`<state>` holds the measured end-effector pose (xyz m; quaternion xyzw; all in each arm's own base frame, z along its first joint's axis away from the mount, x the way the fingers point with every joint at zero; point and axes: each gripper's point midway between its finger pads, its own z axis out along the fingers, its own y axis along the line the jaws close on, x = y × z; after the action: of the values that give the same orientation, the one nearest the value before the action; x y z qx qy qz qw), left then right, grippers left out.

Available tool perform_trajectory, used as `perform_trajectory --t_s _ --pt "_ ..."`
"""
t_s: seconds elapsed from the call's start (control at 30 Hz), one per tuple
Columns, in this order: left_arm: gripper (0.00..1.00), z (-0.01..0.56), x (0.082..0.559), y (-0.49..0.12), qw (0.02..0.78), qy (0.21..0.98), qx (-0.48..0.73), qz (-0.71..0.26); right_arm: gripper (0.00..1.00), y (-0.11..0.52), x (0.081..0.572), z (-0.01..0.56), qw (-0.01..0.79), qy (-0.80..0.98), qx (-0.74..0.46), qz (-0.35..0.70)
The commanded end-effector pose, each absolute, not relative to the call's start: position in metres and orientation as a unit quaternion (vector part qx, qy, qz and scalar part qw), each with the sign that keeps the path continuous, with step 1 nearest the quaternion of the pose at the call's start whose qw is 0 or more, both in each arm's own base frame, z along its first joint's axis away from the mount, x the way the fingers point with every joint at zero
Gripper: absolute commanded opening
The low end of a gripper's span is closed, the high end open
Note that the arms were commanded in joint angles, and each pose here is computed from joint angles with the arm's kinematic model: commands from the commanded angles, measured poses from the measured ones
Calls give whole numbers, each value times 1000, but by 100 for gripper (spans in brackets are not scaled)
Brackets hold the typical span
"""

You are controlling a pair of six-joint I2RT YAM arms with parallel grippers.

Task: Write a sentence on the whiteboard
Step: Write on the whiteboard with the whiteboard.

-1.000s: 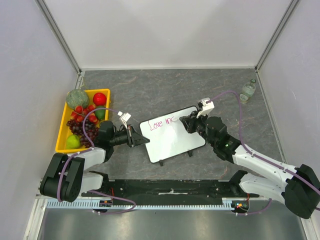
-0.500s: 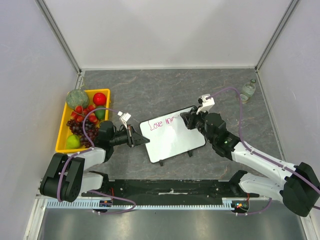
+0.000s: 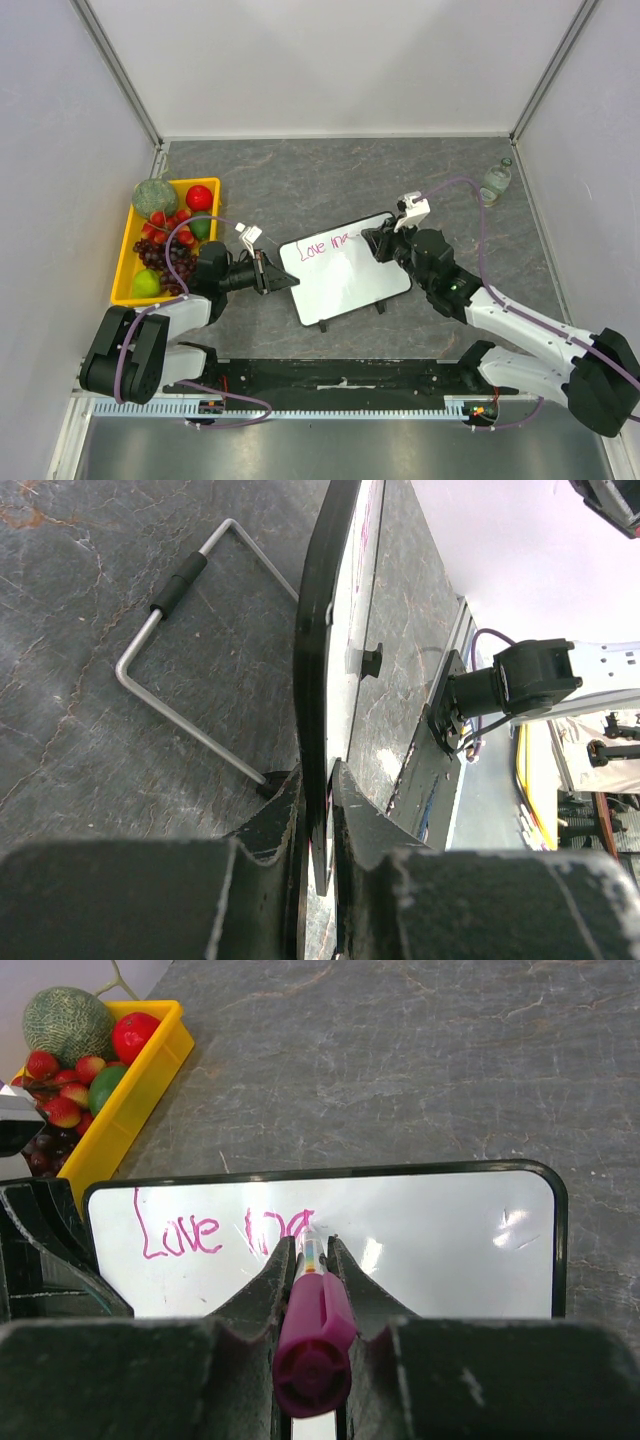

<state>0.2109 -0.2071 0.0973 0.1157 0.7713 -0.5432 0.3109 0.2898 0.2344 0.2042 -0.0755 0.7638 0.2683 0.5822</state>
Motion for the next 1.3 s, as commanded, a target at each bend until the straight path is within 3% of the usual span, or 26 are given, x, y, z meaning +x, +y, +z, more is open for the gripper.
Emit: perform_trajectory --t_s 0.0,0.2,0.73,1.27 --pt "2 104 217 -208 332 763 132 -539 0 226 281 179 561 784 -86 251" --pt "2 104 217 -208 332 763 132 -539 0 221 279 178 563 784 -79 250" --pt "2 103 217 -208 331 763 132 -539 0 227 298 248 620 737 -68 261" --pt "2 104 218 -208 332 763 131 -539 0 226 311 231 614 745 -66 253"
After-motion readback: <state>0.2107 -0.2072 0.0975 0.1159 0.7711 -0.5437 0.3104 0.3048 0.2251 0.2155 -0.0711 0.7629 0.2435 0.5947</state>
